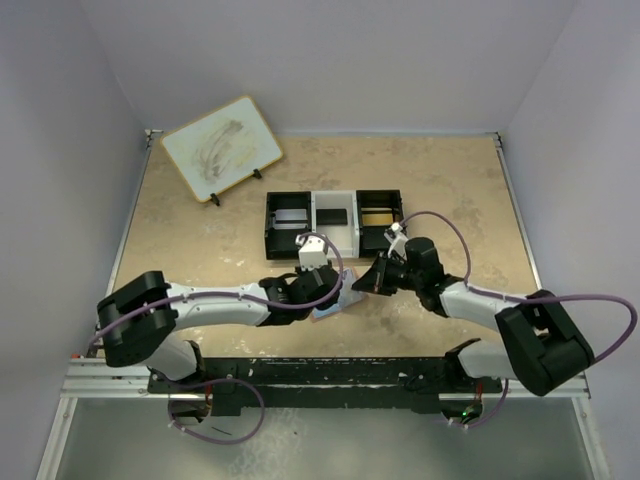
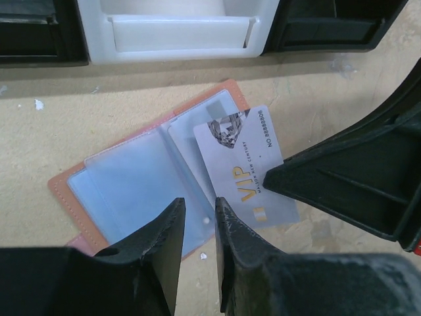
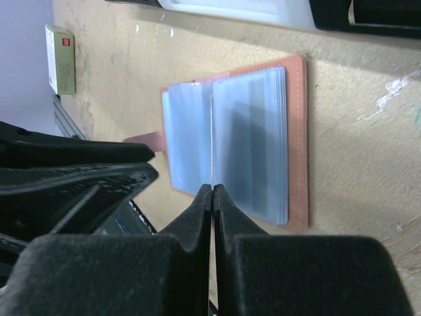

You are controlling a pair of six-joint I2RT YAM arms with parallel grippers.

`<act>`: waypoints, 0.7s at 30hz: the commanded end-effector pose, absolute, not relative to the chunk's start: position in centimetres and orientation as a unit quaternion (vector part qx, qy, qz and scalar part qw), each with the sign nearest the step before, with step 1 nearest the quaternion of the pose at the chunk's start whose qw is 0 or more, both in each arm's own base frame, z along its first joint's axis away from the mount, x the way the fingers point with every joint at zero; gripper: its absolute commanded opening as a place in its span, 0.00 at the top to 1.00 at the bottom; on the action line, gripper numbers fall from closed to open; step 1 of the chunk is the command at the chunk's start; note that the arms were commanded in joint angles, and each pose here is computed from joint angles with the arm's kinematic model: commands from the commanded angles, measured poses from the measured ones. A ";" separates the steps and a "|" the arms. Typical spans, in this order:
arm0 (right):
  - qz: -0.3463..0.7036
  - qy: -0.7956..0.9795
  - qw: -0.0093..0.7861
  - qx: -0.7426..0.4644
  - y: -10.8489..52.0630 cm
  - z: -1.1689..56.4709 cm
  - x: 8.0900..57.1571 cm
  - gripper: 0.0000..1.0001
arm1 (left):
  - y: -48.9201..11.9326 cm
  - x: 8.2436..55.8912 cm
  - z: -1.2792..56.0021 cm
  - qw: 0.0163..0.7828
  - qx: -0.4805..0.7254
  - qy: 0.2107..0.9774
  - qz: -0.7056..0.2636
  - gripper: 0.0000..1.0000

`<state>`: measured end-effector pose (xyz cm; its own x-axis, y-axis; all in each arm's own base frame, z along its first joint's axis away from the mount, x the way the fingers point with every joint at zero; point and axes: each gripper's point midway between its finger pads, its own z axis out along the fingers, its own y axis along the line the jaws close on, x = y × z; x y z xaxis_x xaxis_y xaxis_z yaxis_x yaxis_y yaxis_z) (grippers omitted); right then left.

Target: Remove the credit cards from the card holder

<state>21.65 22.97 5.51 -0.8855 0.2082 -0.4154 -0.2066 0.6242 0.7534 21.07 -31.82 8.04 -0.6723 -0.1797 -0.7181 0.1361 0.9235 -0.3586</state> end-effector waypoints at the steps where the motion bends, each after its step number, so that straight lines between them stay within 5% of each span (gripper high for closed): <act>1: 0.431 0.864 0.261 -0.007 23.6 6.1 23.8 1.00 | -33.8 21.9 7.7 0.404 -0.007 0.891 -0.208 0.77; 12: 0.431 0.871 0.233 -0.022 23.6 4.1 22.5 1.00 | -29.2 20.6 3.2 0.370 -0.021 0.923 -0.105 0.82; 21: 0.436 0.871 0.226 -0.018 23.8 3.9 22.4 1.00 | -32.3 22.2 8.3 0.408 -0.019 0.898 -0.164 0.77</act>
